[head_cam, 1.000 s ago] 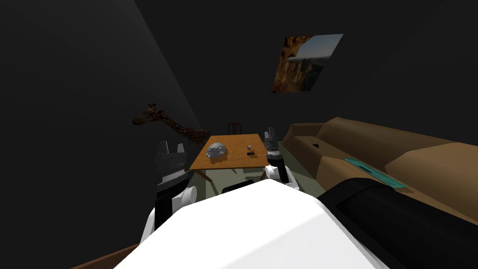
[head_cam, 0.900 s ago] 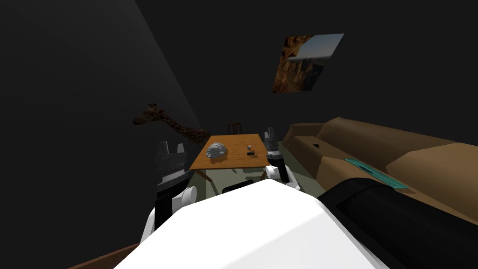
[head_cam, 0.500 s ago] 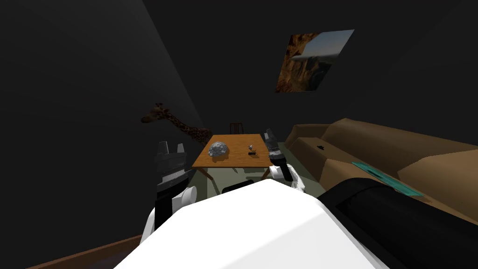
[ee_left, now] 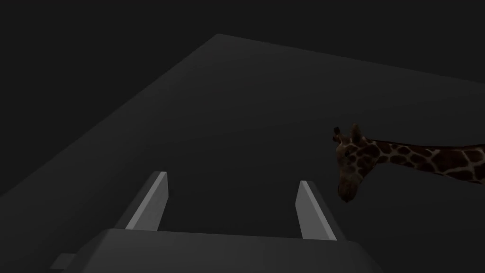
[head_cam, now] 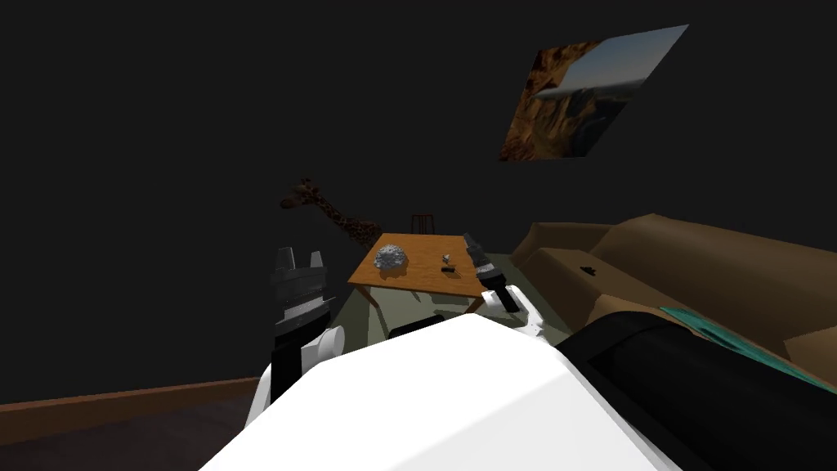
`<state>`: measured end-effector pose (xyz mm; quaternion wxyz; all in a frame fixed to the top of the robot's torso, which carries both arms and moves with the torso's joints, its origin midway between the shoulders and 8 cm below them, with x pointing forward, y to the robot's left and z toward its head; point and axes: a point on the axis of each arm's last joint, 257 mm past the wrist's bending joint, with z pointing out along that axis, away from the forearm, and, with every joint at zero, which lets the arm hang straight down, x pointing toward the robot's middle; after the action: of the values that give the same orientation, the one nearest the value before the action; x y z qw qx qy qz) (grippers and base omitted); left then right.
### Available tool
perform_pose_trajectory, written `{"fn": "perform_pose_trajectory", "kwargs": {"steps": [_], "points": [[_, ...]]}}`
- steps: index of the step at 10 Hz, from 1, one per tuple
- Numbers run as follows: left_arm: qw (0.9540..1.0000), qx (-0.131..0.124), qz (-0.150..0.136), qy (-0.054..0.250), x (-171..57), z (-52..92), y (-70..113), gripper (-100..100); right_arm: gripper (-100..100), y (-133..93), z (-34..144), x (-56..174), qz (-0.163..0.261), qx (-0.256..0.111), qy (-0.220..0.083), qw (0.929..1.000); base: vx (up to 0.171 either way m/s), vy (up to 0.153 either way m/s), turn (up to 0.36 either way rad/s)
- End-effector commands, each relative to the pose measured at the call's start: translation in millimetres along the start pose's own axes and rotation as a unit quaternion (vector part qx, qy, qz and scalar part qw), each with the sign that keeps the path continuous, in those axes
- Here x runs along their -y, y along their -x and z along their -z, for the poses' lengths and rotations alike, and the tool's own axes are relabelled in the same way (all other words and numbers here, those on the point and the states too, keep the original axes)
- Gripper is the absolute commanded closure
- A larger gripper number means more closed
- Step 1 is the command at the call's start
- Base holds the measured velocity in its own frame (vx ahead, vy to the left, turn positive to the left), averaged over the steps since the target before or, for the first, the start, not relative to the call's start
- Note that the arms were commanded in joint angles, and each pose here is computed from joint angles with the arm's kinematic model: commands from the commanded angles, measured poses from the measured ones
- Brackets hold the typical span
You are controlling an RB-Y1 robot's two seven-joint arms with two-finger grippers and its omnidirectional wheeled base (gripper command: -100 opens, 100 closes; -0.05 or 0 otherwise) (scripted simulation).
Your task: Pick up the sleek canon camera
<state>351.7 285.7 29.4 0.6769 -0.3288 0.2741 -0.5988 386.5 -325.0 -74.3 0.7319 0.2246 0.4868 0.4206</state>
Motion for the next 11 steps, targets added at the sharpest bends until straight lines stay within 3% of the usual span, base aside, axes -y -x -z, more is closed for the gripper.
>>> {"fn": "perform_pose_trajectory", "kwargs": {"steps": [1,2,3,5,8,9,10,11], "points": [[1.0,0.0,0.0,0.0,0.0,0.0,0.0,0,-100,-5.7,9.0,26.5,0.03,-0.031,-0.026,0.9987,-0.024,0.007,0.266],[1.0,0.0,0.0,0.0,0.0,0.0,0.0,0,-100,-8.7,16.1,46.5,0.05,-0.052,-0.045,0.9964,-0.026,0.006,0.306],[1.0,0.0,0.0,0.0,0.0,0.0,0.0,0,-100,-8.7,16.1,46.5,0.05,-0.052,-0.045,0.9964,-0.016,-0.001,0.085],[1.0,0.0,0.0,0.0,0.0,0.0,0.0,0,-100,-14.6,31.6,80.5,0.087,-0.093,-0.076,0.9889,-0.021,0.011,0.275],[1.0,0.0,0.0,0.0,0.0,0.0,0.0,0,-100,-18.3,47.5,108.8,0.105,-0.117,-0.104,0.982,-0.022,0.008,0.152],[1.0,0.0,0.0,0.0,0.0,0.0,0.1,0,-100,-21.2,58.2,124.5,0.123,-0.139,-0.118,0.9754,-0.022,0.016,0.303],[1.0,0.0,0.0,0.0,0.0,0.0,0.0,0,-100,-21.2,61.9,130.4,0.123,-0.14,-0.125,0.9745,-0.016,0.006,0.129],[1.0,0.0,0.0,0.0,0.0,0.1,0.1,0,-100,-23.6,75.3,147.9,0.14,-0.163,-0.142,0.9663,-0.017,0.011,0.239]]}}
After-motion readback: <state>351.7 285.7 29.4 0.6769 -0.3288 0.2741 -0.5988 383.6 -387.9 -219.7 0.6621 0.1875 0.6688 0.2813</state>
